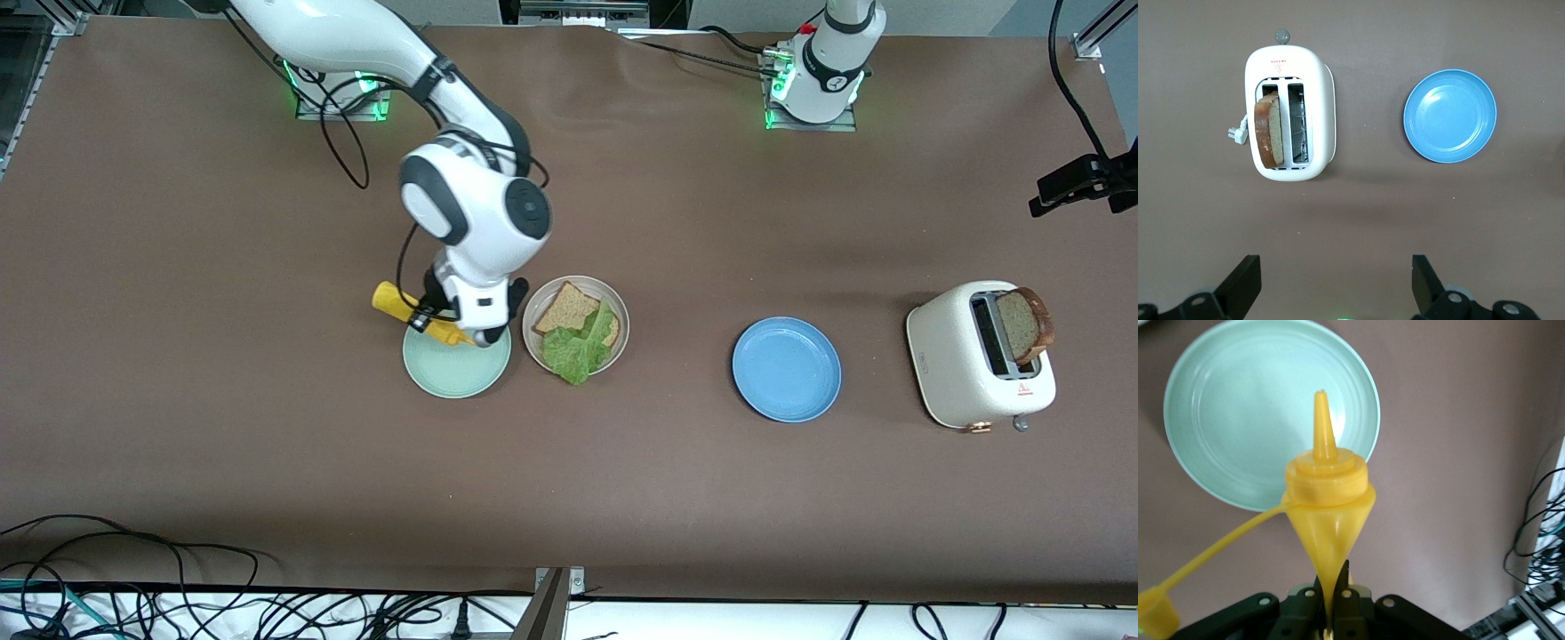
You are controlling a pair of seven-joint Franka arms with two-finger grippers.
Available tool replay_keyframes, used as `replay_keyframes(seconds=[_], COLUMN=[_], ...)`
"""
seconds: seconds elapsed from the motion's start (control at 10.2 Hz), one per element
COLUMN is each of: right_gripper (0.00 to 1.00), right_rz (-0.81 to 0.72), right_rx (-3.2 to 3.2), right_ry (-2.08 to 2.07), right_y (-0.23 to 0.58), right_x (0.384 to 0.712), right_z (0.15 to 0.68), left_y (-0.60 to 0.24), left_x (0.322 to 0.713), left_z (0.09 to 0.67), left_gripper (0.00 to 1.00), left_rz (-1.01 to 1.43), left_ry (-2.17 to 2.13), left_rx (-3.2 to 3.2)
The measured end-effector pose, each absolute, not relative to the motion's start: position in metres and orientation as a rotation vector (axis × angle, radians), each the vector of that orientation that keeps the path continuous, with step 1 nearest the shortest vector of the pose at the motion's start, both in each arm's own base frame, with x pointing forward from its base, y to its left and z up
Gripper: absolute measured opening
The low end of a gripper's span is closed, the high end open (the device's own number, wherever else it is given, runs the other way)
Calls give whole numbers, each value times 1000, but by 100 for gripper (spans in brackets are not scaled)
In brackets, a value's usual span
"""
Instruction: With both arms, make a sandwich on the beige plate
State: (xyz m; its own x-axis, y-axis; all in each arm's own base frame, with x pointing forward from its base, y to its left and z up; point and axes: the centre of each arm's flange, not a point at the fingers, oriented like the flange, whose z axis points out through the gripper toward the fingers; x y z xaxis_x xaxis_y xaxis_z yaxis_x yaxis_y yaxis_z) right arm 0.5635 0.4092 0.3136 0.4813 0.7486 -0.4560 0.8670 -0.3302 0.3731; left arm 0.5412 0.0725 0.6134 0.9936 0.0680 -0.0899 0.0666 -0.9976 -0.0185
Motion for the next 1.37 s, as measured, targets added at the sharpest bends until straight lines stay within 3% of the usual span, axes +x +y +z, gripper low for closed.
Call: replay_keyframes(seconds=[0.39,1.37], right_gripper=[4,4], right_rz=[-207,-218], right_rx=[2137,2026], right_ry=[1407,1457], right_y=[445,486], right_x=[550,510], right_z=[293,230], left_y=[71,74], left_x=[541,541], left_z=[613,613], left_gripper=[100,100], left_rz=[141,141], left_ry=[-102,-109], left_rx=[-3121,-3121])
